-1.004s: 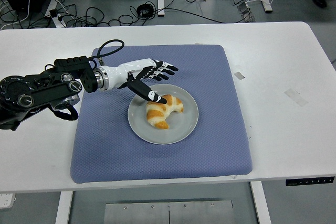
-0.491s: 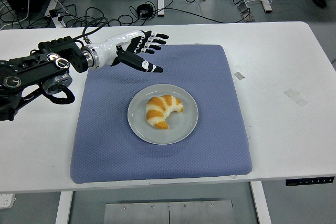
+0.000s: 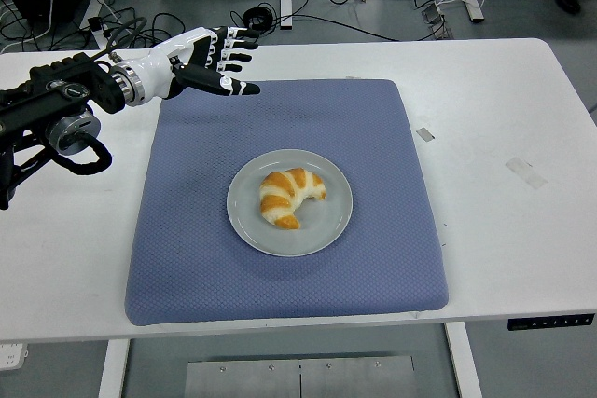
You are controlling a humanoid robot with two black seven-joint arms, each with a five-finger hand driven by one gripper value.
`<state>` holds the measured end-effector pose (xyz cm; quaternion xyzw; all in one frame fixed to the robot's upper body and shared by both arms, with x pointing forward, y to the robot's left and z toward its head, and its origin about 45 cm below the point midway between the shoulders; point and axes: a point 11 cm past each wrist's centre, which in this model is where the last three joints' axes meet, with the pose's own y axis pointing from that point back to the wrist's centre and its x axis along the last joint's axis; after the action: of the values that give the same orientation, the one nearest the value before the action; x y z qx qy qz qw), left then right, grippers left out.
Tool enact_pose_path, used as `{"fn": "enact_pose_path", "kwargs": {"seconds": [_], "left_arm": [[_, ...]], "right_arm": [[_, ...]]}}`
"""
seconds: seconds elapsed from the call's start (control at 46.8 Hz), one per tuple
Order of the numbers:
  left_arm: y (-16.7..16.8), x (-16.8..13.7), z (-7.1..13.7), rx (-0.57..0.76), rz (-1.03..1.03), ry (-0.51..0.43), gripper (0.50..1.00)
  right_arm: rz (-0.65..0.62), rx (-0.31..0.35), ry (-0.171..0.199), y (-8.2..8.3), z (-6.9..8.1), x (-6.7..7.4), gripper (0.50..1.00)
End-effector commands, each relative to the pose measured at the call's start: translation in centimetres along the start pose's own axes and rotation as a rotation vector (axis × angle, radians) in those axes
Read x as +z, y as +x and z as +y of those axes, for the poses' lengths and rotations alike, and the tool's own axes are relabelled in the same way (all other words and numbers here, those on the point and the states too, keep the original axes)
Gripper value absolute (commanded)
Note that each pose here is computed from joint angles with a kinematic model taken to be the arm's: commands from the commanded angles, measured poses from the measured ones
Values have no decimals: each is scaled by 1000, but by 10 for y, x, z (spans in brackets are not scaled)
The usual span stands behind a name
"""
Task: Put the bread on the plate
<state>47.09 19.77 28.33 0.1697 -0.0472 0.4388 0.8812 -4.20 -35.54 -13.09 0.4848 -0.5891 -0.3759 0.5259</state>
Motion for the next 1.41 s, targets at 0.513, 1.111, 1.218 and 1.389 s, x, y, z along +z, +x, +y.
{"fn": "enact_pose_path", "kwargs": {"seconds": [0.513,1.111,1.218,1.389], "left_arm": [[18,10,7,43,13,-27,949],[31,13,11,95,78,-70,958],[30,8,11,94,85,-63,960],[30,9,11,95,91,-69,961]], "right_arm": [[0,0,0,0,0,0,1000],[0,0,0,0,0,0,1000],[-2,-2,0,-1,0,0,1000],[-3,-5,5,-2,0,-3,1000]]}}
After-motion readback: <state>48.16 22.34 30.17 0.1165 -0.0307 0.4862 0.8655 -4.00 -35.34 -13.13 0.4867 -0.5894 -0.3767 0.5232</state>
